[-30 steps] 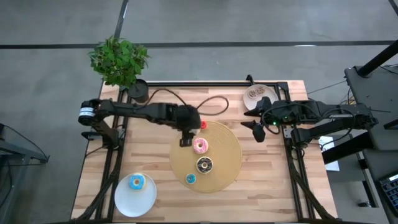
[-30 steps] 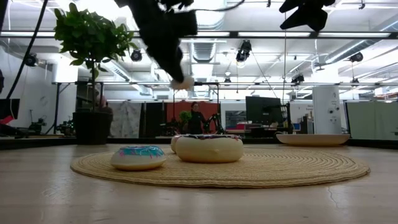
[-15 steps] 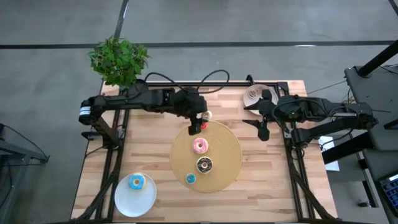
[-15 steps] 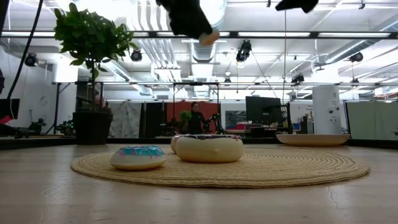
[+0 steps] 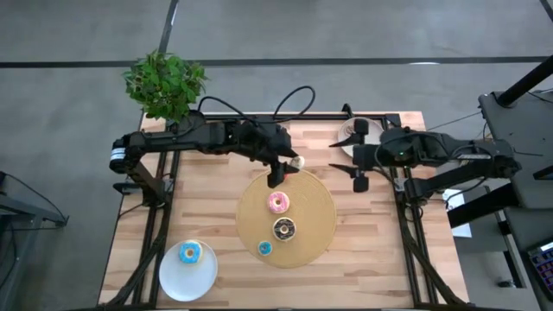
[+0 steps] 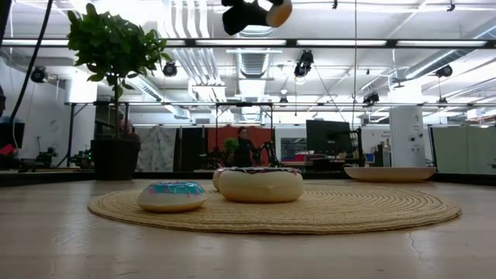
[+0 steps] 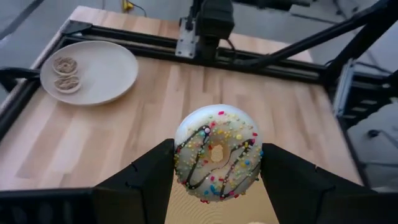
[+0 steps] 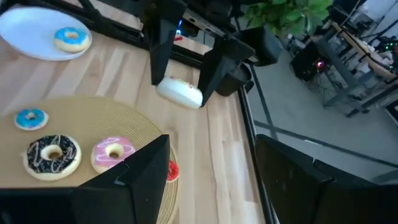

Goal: Pick & Place donuts
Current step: Put the small white donut on the gray plate

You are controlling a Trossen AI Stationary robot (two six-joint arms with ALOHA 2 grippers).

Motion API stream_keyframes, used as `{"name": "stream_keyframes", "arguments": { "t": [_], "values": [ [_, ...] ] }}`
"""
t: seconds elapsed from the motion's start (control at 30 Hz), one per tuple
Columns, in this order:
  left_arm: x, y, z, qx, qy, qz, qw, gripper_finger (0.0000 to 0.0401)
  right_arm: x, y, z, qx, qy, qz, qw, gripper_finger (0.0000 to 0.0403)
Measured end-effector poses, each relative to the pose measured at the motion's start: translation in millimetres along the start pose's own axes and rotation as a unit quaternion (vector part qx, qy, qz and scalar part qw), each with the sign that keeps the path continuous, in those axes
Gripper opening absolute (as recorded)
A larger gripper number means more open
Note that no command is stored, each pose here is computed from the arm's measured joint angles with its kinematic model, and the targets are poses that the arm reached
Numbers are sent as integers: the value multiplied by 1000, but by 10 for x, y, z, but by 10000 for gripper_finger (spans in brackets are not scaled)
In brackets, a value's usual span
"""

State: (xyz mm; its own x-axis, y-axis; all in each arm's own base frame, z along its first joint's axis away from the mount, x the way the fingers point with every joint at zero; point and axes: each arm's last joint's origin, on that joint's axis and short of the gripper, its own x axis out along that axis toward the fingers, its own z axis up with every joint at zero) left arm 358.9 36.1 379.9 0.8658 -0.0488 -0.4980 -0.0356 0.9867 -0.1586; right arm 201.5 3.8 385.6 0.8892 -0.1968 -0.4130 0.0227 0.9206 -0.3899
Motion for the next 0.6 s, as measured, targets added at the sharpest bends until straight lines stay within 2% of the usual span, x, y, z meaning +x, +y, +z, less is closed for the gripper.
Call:
{"name": "stream_keyframes", "arguments": {
  "t": [0.6],
  "values": [
    [0, -18, 6, -35, 0, -30, 999, 202, 533, 58, 249, -125, 72, 35, 989, 228]
  ]
}}
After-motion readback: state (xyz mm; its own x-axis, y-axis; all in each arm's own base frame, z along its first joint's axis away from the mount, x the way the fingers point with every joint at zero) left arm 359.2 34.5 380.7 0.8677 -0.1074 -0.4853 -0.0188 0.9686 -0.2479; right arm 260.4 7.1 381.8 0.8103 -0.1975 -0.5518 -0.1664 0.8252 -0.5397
